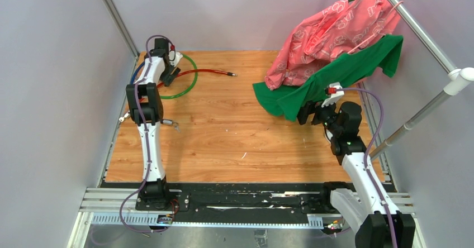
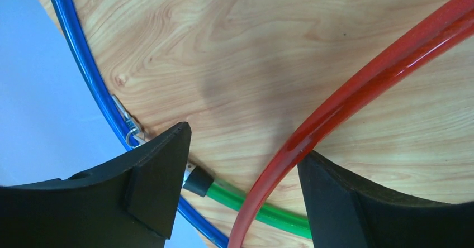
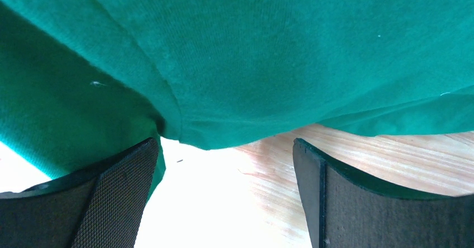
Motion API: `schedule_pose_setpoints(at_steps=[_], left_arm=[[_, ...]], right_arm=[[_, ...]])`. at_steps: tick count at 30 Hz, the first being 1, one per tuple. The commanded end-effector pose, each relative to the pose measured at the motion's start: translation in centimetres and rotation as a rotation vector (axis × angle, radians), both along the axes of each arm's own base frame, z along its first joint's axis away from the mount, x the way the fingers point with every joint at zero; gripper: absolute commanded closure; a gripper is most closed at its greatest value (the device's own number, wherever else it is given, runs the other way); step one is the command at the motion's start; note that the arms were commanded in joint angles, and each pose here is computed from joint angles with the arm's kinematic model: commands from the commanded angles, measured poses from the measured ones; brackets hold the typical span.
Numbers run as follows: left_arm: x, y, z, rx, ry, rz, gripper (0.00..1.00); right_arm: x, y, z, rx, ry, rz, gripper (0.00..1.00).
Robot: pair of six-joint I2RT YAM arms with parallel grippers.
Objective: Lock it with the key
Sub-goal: Pick up the lock from the center of the board.
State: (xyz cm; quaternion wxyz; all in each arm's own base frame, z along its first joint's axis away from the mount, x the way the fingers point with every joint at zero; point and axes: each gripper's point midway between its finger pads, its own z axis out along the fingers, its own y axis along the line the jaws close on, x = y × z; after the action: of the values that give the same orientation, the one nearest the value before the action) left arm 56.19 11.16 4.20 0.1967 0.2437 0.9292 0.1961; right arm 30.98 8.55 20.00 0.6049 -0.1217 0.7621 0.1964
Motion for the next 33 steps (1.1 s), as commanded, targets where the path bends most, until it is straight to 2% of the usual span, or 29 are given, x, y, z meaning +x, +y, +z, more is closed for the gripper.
schedule_pose_setpoints(at_steps=[1,3,5,9,13,16,18,23,27,33], left_arm=[[-1.1,-2.3,-3.8,-0.145,0.094,-0.046,0.21],[-2.1,-3.9,-4.5,-0.233,0.135,-0.076,0.24],[-3.0,-5.4,-5.0,-0.309,0.174,-0.111,0.32],[-4.6,-6.4,-5.8,-0.361,0.236,-0.154,0.61],[-5.3,-6.1,-5.9,-0.34,0.256,-0.152,1.0],[-4.9,-5.5,-4.4,-0.307,0.226,-0.131,1.0],[-3.9,-5.2,-1.9,-0.293,0.152,-0.089,1.0],[-3.1,-7.7,9.3,-0.347,-0.076,-0.138,1.0],[-6.3,-10.6,17.2,-0.322,-0.191,-0.239,1.0],[-12.1,-14.9,24.3,-0.319,-0.299,-0.368,1.0]], right_arm=[[-0.2,0.6,0.1,-0.005,0.011,0.032,0.07],[-0.1,0.6,0.1,-0.006,0.012,0.034,0.07],[0.0,0.7,0.3,-0.004,0.01,0.037,0.07],[-0.1,1.0,0.8,0.001,0.008,0.055,0.07],[-0.2,1.1,0.9,0.001,0.003,0.06,0.07],[-0.4,1.2,1.0,0.003,0.001,0.065,0.07],[-0.4,1.3,1.1,0.005,0.001,0.067,0.07],[-0.9,1.7,2.2,0.021,-0.008,0.085,0.07],[-2.4,2.8,4.4,0.042,-0.041,0.15,0.07],[-6.2,5.9,9.3,0.116,-0.119,0.368,0.07]])
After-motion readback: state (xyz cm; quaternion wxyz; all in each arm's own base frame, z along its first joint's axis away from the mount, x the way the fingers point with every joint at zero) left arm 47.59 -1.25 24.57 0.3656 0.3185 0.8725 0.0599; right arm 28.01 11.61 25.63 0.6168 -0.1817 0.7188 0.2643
